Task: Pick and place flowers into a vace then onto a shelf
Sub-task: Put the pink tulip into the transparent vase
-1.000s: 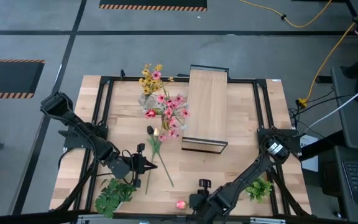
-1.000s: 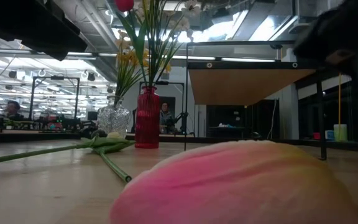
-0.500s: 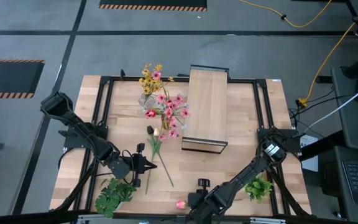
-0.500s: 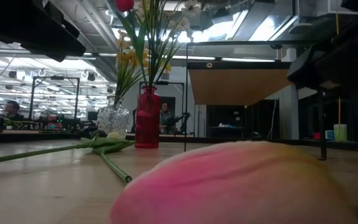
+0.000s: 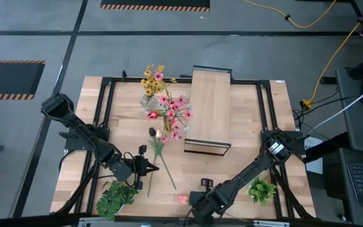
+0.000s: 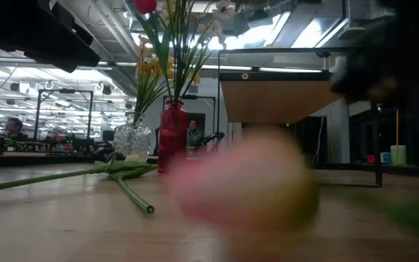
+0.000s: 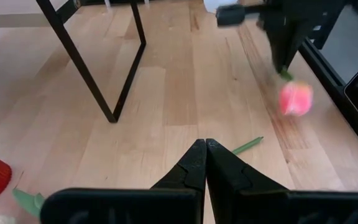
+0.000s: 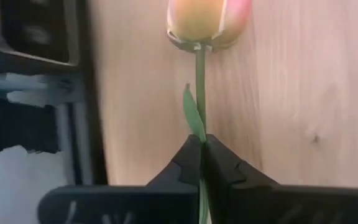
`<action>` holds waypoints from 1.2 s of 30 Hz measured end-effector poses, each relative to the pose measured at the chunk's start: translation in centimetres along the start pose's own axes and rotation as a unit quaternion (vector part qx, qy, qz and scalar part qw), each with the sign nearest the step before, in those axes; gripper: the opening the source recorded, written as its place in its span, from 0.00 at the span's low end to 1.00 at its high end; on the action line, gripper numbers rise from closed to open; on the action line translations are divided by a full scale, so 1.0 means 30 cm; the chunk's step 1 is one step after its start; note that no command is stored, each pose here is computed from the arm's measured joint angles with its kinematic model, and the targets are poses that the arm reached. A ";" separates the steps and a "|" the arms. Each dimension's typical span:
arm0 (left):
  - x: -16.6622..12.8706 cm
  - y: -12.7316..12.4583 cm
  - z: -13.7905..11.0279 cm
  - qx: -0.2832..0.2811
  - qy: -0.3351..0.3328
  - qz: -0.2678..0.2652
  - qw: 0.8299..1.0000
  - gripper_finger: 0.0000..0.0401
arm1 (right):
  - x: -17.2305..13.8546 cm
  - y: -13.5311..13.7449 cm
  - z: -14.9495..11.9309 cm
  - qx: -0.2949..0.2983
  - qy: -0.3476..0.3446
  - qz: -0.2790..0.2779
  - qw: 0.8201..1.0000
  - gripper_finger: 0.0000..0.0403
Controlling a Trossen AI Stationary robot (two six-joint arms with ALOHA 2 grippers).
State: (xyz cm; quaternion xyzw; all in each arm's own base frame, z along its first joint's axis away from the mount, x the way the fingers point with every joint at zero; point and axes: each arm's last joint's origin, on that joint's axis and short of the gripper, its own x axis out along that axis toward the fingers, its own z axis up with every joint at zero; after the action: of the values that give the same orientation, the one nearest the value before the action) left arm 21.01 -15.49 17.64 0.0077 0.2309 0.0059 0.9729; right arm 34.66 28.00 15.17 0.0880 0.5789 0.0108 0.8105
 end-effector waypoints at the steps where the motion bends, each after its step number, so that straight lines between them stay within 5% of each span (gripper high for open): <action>1: 0.000 0.000 -0.001 0.001 0.001 0.000 1.000 0.01 | -0.022 -0.004 0.009 -0.007 -0.005 0.003 1.000 0.01; 11: -0.005 -0.004 -0.007 0.055 0.005 0.002 0.998 0.01 | -0.214 -0.102 0.132 -0.081 -0.084 -0.003 0.993 0.00; 18: -0.060 -0.019 -0.026 0.091 0.015 0.024 0.995 0.01 | -0.234 -0.187 0.215 -0.128 -0.148 -0.004 0.981 0.00; 24: -0.130 -0.013 -0.018 0.079 0.019 0.017 0.997 0.00 | -0.203 -0.310 0.226 -0.131 -0.192 0.021 0.972 0.00; 36: -0.211 0.043 0.012 0.089 0.013 0.039 0.995 0.01 | -0.257 -0.430 0.152 -0.178 -0.340 0.066 0.921 0.00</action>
State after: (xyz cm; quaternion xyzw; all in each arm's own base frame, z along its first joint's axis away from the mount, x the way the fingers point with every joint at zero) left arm 15.49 -14.30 20.82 0.1033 0.2429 0.0238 0.9643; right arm 35.32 13.80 21.83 -0.0215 0.2498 0.1363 0.9584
